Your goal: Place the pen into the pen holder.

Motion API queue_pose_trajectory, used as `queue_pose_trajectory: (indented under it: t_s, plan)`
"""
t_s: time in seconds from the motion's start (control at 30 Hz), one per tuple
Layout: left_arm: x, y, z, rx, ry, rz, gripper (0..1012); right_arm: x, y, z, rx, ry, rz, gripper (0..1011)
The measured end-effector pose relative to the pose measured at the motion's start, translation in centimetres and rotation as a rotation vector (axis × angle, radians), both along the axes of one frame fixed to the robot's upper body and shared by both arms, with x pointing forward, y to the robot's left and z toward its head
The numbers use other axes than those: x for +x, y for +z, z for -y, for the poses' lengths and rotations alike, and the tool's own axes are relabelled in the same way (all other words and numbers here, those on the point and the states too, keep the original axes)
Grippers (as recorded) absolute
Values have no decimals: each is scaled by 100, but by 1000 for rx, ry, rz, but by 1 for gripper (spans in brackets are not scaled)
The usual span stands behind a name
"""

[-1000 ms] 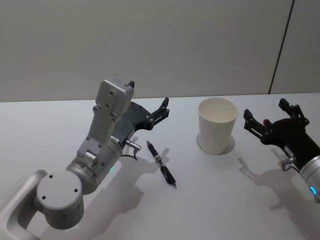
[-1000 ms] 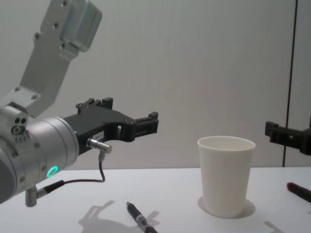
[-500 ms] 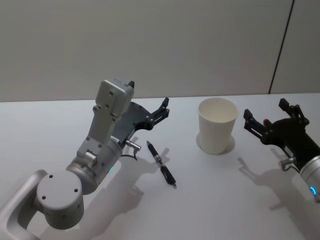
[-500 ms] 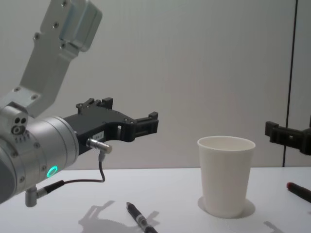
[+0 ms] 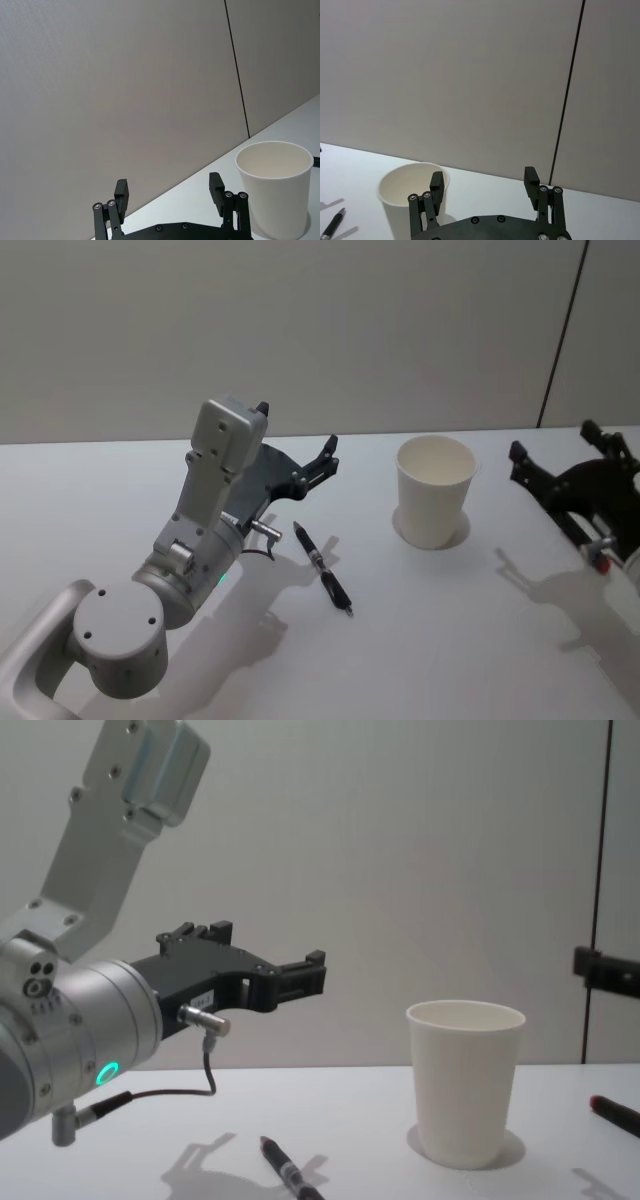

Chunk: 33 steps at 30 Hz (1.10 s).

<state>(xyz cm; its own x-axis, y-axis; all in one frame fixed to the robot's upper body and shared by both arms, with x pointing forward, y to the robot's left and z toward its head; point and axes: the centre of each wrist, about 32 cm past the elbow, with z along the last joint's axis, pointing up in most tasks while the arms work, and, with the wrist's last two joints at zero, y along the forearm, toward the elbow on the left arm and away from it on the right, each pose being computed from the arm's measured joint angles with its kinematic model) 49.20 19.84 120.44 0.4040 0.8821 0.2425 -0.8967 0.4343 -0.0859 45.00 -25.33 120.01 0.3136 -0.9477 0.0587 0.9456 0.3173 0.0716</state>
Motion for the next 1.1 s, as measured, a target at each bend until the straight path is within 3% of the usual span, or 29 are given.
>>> queue_pose_trajectory:
  t_s: [0.23, 0.5, 0.8, 1.1]
  plan:
    - [0, 0, 0, 0, 0, 0, 1001, 93, 117, 197, -31, -10, -6, 1001]
    - [0, 0, 0, 0, 0, 0, 1001, 245, 246, 434, -72, -8, -60, 1001]
    - [0, 0, 0, 0, 0, 0, 1001, 496, 384, 648, -122, 5, -175, 1001]
    - [0, 0, 0, 0, 0, 0, 1001, 705, 432, 707, -158, 22, -298, 1001]
